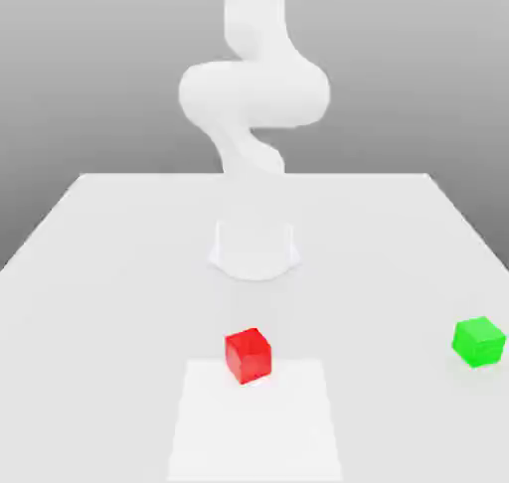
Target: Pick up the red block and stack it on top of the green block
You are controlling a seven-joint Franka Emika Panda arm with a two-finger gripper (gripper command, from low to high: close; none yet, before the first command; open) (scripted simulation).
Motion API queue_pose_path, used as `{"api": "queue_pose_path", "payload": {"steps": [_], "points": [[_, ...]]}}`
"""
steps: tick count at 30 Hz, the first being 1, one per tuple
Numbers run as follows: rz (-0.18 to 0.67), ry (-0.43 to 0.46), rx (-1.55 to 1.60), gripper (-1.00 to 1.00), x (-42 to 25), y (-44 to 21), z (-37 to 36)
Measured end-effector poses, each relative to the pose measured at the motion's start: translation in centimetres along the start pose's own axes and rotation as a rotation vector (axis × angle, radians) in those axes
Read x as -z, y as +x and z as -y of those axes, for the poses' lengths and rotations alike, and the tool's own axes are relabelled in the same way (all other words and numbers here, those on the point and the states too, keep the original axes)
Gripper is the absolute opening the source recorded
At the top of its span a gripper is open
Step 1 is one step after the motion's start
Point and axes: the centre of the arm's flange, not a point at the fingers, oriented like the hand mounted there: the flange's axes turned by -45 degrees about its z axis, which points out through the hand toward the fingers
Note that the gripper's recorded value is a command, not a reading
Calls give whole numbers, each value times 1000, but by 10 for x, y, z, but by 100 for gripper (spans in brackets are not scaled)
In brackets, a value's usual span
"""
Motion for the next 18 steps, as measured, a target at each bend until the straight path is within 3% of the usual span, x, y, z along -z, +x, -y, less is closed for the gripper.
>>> {"api": "queue_pose_path", "payload": {"steps": [9, 18], "points": [[332, 35, 220, 0, -193, -121, 5], [675, 182, 409, 0, -311, -327, 5]]}}
